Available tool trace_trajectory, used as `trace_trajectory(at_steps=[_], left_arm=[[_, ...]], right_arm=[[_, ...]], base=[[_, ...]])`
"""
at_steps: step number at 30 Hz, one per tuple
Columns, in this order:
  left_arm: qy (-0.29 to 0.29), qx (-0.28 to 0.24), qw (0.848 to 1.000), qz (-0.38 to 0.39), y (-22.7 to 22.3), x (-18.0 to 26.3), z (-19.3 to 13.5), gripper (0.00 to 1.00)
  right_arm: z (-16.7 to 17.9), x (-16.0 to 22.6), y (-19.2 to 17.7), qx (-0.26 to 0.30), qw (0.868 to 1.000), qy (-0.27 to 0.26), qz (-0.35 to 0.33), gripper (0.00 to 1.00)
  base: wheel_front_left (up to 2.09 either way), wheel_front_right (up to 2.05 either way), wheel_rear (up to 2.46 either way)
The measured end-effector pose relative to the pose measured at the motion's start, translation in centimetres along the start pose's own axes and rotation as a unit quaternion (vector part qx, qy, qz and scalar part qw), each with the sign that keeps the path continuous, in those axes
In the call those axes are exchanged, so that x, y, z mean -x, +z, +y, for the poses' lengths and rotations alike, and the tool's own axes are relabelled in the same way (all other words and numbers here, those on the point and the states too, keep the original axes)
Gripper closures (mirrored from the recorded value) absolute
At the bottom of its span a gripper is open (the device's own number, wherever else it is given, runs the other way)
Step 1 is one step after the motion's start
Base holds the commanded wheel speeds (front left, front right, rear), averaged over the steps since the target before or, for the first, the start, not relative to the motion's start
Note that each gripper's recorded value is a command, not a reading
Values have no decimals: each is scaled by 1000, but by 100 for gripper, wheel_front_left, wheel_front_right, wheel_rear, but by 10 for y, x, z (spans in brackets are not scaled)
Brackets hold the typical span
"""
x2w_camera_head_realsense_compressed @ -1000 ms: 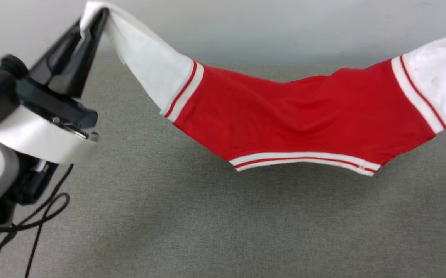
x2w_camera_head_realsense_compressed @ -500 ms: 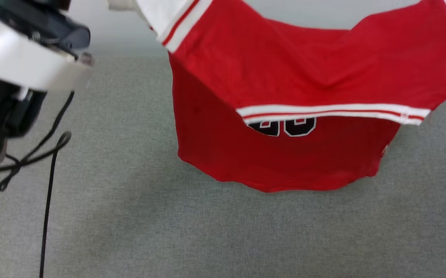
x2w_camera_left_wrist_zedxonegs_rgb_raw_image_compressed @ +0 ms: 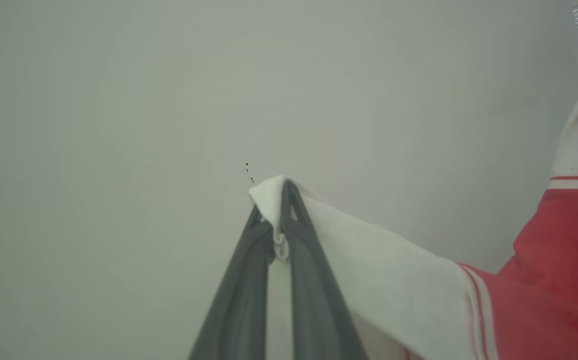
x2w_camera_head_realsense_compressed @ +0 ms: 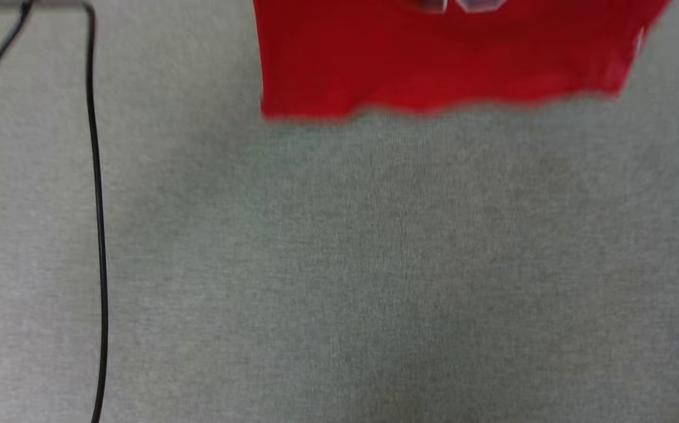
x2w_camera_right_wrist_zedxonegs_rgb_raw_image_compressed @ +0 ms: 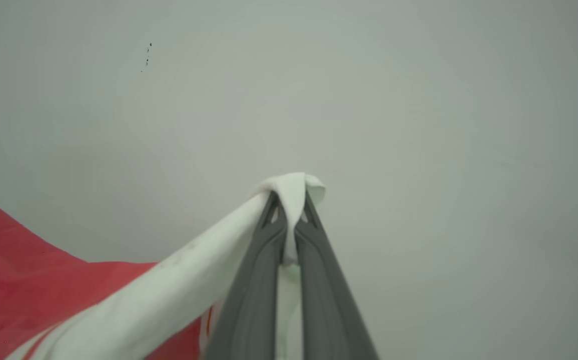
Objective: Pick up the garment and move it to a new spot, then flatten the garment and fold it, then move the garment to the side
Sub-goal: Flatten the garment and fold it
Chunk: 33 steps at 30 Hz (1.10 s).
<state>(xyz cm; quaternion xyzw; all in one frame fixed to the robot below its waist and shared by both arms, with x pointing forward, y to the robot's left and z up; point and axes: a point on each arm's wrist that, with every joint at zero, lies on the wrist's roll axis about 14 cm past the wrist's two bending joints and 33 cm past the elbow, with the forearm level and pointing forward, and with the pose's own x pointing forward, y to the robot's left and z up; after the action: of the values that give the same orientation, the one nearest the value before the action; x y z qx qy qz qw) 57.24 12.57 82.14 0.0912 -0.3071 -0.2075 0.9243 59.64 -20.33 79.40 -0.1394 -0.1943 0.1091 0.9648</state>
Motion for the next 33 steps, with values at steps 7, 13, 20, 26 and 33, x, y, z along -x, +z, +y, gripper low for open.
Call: trace_trajectory(at_steps=[7,13,20,26,33], left_arm=[[25,-10,1000,12,-41,-38,33,100],[58,9,998,25,-85,-54,52,100],[74,44,991,101,-187,-31,49,100],[85,73,986,127,-211,-6,45,100],[109,122,980,114,-200,36,34,100]], right_arm=[[-11,-52,-24,8,1000,-27,-7,100],[-6,-83,-66,3,999,-35,20,100],[25,-95,-154,-28,997,-22,74,100],[44,-71,-191,-59,994,-12,92,100],[67,-28,-205,-99,991,3,91,100]], base=[[0,0,0],[0,0,0],[0,0,0],[0,0,0],[0,0,0]])
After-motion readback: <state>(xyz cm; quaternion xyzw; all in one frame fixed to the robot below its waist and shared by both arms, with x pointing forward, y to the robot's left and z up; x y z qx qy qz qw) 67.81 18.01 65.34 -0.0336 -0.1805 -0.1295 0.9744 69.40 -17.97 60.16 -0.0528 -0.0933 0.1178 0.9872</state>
